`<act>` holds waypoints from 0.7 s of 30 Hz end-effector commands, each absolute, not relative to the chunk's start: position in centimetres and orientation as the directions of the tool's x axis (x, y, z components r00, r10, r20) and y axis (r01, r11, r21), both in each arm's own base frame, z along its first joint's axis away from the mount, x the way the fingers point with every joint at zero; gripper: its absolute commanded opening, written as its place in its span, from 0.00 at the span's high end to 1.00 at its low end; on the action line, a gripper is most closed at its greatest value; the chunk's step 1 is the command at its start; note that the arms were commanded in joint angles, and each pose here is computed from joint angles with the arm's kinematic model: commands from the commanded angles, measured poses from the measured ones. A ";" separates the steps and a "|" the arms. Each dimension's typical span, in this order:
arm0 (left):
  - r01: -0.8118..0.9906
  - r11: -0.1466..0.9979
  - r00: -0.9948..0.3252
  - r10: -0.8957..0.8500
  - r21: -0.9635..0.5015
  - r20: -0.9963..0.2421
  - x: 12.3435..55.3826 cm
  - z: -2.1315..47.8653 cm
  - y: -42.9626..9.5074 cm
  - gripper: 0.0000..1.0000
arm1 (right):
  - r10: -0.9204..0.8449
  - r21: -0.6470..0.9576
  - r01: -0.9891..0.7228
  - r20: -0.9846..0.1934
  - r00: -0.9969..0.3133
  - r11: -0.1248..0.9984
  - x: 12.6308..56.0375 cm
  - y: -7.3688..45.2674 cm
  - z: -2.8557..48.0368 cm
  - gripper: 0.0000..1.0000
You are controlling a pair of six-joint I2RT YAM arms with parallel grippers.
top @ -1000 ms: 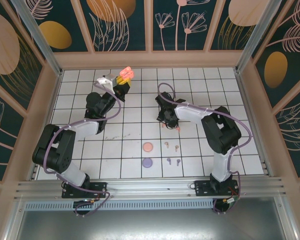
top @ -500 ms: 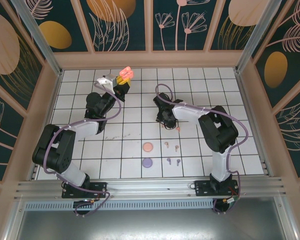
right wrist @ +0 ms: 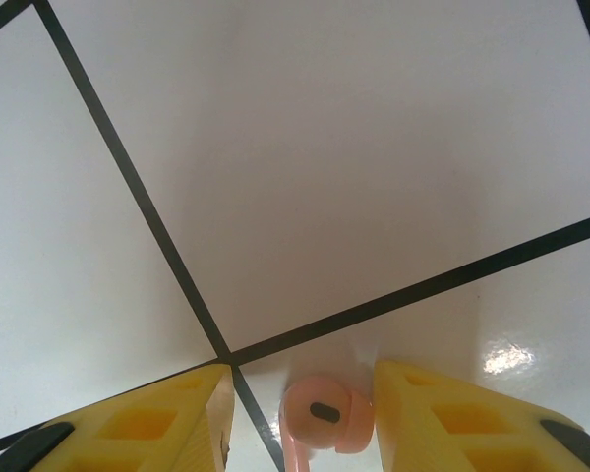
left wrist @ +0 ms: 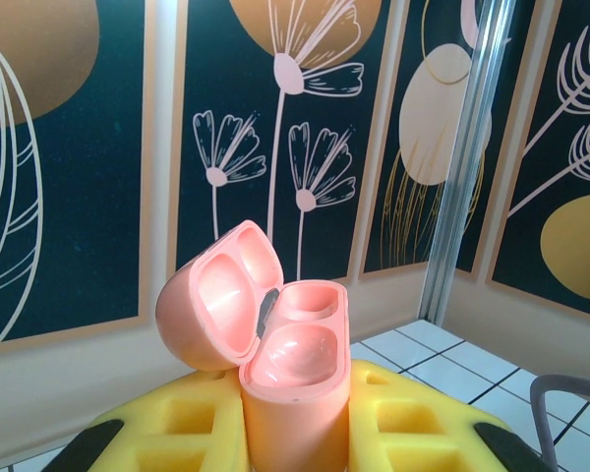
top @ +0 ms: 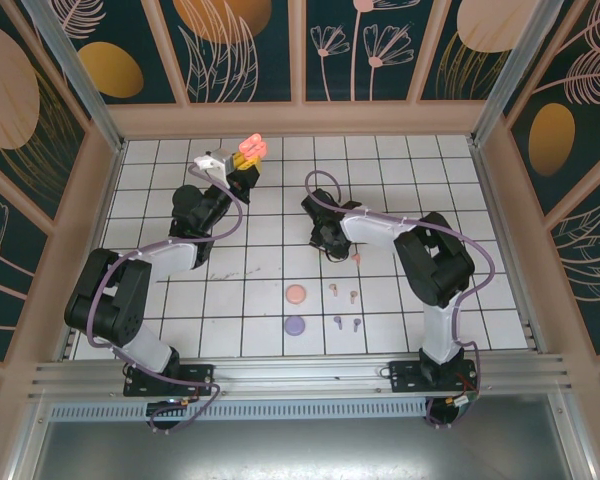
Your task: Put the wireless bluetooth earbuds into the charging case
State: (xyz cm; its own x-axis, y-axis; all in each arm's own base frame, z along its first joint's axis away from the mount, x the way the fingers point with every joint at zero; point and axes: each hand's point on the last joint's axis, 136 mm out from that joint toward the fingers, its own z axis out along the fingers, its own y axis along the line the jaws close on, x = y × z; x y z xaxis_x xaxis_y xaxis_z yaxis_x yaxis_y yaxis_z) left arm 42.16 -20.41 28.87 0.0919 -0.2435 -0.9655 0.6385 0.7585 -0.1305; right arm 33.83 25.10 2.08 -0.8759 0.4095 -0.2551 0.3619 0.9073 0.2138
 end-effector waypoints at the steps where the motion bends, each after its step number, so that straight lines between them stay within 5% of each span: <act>1: 0.642 0.759 0.137 -0.252 -0.108 -0.958 41.7 29.9 -20.3 1.00 | 0.411 0.154 0.384 -0.232 -0.882 0.910 32.6 24.5 1.1 0.57; 21: 0.644 0.754 0.123 -0.270 -0.130 -0.955 41.8 29.7 -20.3 1.00 | 0.393 0.120 0.375 -0.240 -0.888 0.919 32.2 25.0 0.5 0.68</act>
